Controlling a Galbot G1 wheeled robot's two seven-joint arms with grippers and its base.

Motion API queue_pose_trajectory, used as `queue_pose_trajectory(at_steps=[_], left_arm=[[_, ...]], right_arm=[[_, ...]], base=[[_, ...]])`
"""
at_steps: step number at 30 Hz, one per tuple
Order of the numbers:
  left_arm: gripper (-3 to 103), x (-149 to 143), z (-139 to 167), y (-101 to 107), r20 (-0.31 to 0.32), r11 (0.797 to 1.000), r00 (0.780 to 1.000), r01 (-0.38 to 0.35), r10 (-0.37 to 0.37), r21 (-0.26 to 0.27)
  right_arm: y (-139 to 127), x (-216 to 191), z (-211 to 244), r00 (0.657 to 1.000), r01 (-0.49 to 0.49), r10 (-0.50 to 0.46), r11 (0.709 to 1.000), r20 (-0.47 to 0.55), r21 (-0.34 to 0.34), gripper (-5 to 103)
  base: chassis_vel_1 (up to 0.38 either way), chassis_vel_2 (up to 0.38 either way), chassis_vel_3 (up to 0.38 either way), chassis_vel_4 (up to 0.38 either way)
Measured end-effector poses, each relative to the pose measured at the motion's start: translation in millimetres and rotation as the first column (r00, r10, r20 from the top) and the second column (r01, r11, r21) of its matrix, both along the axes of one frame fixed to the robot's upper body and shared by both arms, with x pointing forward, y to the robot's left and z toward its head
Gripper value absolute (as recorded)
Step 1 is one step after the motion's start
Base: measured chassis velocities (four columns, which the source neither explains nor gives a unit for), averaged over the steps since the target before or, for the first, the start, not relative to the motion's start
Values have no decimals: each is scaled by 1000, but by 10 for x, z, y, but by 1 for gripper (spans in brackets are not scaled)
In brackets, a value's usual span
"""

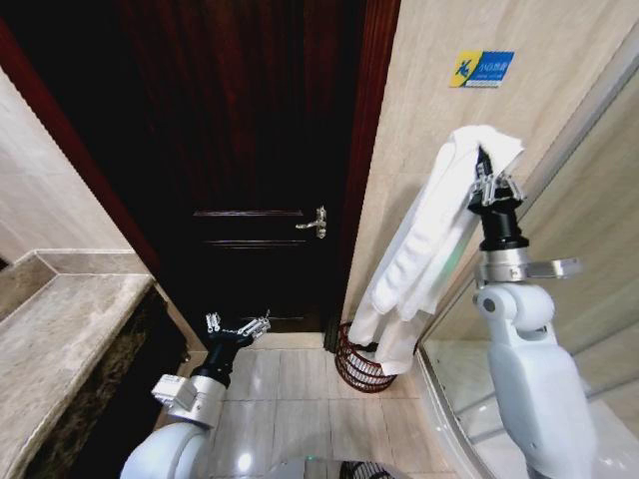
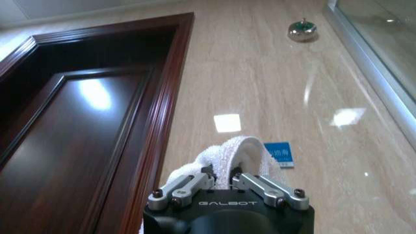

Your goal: Discard the used towel into the hamper.

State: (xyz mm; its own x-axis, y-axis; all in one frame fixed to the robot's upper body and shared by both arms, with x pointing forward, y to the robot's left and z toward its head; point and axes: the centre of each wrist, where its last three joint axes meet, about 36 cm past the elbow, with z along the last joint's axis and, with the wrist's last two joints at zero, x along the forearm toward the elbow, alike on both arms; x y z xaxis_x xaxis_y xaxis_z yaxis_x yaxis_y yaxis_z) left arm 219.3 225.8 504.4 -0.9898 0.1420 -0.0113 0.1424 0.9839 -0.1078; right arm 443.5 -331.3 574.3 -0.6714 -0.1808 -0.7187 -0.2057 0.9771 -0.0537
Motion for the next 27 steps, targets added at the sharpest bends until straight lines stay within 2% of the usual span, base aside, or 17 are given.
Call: queue_pose_trajectory(at_steps=[27], left_arm=[[97,0,0,0,0,1000,1000,0,0,0]], right_arm=[[52,-153,-526,997,17,-16,1000,-72,11,9]], base=[[0,0,0,0]])
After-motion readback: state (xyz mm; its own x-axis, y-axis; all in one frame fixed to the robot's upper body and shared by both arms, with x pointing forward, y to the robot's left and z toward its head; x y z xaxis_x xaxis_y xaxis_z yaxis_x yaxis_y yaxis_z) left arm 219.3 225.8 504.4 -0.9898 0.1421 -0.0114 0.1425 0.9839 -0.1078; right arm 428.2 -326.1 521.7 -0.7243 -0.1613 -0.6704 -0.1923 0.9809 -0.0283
